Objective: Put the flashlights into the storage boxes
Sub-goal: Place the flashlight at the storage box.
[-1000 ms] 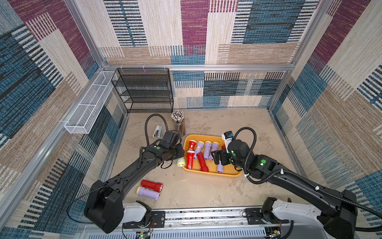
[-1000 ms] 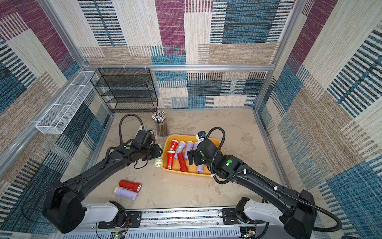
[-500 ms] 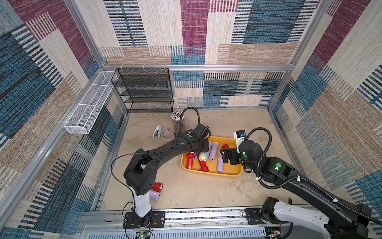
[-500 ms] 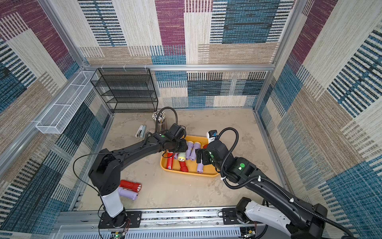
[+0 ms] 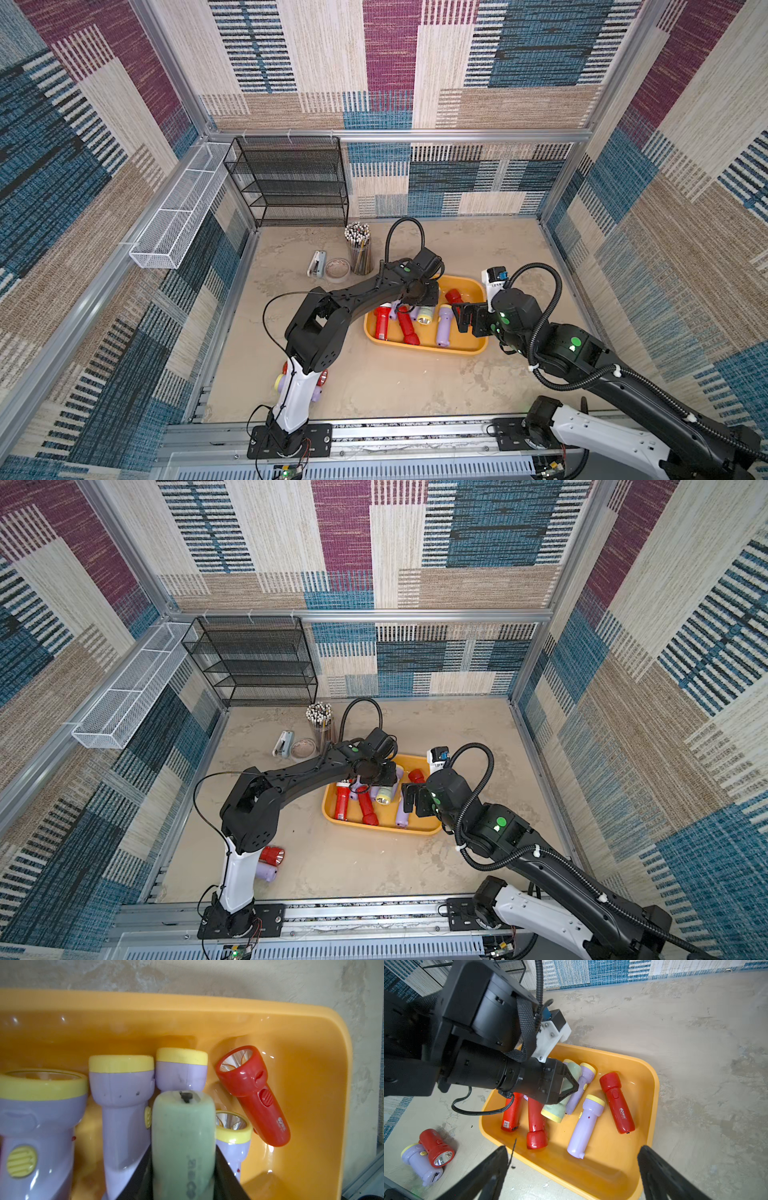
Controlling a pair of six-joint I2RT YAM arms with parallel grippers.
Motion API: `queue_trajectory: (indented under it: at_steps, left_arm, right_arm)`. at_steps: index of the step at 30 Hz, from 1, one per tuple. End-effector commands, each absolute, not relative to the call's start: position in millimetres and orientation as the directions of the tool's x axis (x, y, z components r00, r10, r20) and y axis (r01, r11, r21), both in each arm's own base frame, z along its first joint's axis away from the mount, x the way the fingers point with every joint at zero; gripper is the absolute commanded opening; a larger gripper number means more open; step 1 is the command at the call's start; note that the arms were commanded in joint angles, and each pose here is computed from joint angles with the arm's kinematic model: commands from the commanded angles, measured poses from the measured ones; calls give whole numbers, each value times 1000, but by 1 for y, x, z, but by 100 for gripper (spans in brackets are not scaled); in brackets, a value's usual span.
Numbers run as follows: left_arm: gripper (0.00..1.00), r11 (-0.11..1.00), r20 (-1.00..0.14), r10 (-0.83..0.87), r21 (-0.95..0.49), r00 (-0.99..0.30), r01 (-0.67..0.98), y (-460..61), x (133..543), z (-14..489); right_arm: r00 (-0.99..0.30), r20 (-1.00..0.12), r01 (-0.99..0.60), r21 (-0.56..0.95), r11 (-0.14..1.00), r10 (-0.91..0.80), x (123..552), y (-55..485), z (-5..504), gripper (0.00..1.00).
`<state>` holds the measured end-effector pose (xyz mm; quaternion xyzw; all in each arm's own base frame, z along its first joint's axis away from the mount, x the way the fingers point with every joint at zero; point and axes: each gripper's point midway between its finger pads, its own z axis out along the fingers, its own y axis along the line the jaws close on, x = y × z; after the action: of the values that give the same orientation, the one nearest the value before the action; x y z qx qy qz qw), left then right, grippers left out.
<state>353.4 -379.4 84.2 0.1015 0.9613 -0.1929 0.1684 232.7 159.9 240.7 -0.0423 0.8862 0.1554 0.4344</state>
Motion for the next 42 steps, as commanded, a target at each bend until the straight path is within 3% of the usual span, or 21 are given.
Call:
queue_trajectory:
  at_steps: [1,9,16,27,33,42]
  left_arm:
    - [20,913,-379,164,-292,-911,286,-376,357,84]
    - [33,923,-385,182,-250,-905,292,-374,364,81]
    - [54,928,-418,171,-235,-892,288,-369,368,94]
    - [56,934,-484,160,-209,-860,291,-350,363,130]
    - [58,958,-521,110,-171,-847,230,-303,342,146]
    - [65,991,-553,-51,-134,-831,28,-186,282,150]
  right_arm:
    - [-612,-787,-196,249,949,80,235,160,241,100]
    - [-620,-781,-201,249,947,74,236,162,235,100]
    - [-621,-780,-219,257,941,69,236,168,236,100]
    - [-635,-770,-242,274,931,62,238,178,233,100]
    - [-651,-758,-286,294,912,40,241,195,225,100]
    - [-659,-752,-379,324,867,-7,249,228,215,100]
